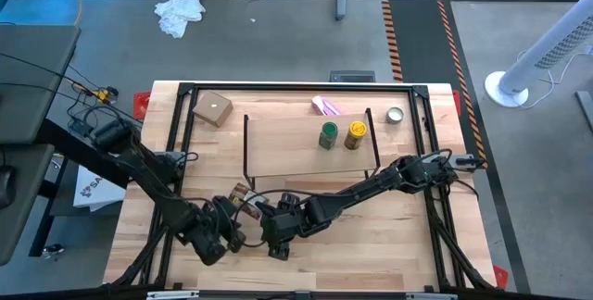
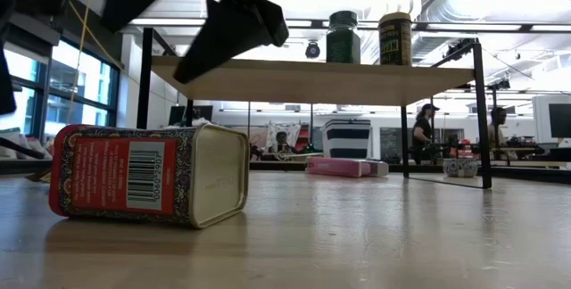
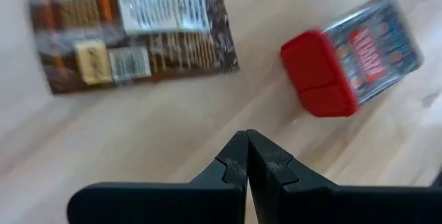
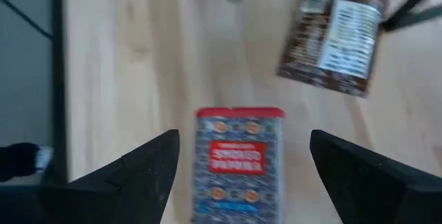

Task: Shelf spices
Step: Put the red seasoning can on the shelf

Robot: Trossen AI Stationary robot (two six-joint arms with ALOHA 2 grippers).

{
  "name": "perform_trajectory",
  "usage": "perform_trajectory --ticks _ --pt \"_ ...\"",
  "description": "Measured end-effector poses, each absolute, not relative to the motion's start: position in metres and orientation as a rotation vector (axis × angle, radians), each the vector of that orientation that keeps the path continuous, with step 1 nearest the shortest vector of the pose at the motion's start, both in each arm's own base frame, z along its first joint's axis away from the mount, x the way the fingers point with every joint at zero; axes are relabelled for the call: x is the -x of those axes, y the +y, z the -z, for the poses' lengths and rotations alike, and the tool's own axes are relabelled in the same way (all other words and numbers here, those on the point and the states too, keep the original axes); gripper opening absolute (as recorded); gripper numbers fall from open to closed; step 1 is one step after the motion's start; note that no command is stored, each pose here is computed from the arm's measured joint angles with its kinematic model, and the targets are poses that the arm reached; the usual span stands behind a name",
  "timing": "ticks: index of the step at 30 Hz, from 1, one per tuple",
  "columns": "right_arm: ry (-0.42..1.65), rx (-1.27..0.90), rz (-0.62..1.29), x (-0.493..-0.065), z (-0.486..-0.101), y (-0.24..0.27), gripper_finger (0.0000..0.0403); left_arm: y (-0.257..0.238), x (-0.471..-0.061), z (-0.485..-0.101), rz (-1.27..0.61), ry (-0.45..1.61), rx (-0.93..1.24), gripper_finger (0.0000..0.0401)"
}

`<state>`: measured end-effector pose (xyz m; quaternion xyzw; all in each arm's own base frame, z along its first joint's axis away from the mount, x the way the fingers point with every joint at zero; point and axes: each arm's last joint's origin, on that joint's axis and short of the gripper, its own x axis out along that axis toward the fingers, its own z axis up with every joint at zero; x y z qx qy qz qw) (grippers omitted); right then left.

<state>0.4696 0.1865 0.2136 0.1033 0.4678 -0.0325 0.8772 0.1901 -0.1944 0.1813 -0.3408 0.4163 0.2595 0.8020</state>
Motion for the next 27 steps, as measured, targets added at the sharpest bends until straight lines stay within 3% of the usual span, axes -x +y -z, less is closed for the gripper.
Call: perform_trajectory --ticks 14,27 --pt "1.0 -0.219 0.092 -0.473 -0.191 0.194 0.0321 -0.23 -0.218 -0.135 -0.419 0.937 0.876 0.0" --pt "1.0 -0.231 0.12 -0.473 -0.181 0.2 0.0321 -0.233 -0.217 -0.132 -0.408 0.956 0.889 0.0"
